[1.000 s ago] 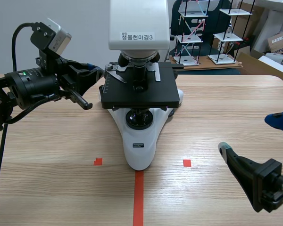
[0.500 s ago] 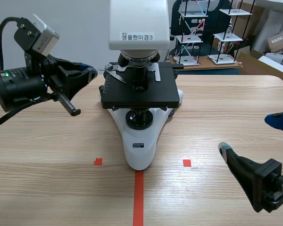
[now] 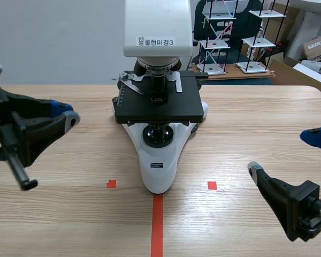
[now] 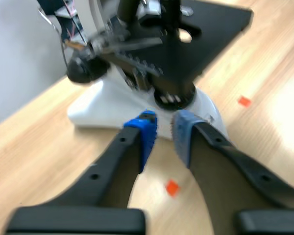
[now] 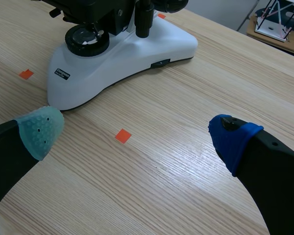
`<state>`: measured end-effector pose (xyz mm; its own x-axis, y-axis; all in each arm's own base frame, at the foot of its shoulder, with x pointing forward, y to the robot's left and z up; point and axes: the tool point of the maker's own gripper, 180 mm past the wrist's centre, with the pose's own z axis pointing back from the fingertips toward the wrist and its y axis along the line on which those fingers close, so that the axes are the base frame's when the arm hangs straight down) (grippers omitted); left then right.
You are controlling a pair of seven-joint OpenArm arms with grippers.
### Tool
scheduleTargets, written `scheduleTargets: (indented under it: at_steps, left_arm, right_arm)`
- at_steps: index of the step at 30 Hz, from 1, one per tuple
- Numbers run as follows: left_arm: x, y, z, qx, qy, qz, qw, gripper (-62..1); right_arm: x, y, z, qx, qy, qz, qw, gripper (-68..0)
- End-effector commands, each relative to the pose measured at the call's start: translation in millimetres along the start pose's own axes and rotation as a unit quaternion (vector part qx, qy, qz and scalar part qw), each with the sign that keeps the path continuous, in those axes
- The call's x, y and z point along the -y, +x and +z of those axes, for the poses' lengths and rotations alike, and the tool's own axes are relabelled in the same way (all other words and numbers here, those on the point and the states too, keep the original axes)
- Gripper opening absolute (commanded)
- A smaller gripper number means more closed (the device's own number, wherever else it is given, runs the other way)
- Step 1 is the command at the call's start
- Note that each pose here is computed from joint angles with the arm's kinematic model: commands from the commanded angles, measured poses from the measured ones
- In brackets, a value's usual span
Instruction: Return to the home posture
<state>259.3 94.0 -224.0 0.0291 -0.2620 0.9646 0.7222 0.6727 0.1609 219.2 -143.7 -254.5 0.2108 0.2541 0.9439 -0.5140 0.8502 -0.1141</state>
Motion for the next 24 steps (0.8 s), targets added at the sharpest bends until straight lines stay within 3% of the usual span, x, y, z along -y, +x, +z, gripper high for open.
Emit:
scheduleTargets:
  at_steps: [1, 6, 13, 16, 24]
  left_arm:
    - [4.3, 1.6, 6.8, 0.003, 0.001, 0.007, 1.0000, -42.7]
    - [19.3, 3.2, 31.5, 0.011, 0.004, 0.024, 0.9996, -29.4]
    - [30.4, 10.3, 54.6, 0.013, 0.017, 0.034, 0.9992, 1.1]
    - [28.5, 14.3, 60.5, 0.019, 0.037, 0.034, 0.9986, 1.4]
    - [29.8, 12.2, 63.1, 0.013, 0.037, 0.036, 0.9986, 1.4]
  right_arm:
    - [2.1, 8.9, -2.1, 0.014, 0.000, 0.003, 0.9999, 0.4]
    - [2.1, 8.9, -2.1, 0.014, 0.000, 0.003, 0.9999, 0.4]
    - [2.1, 8.9, -2.1, 0.014, 0.000, 0.003, 0.9999, 0.4]
    - [2.1, 8.9, -2.1, 0.014, 0.000, 0.003, 0.9999, 0.4]
    - [2.1, 8.9, -2.1, 0.014, 0.000, 0.003, 0.9999, 0.4]
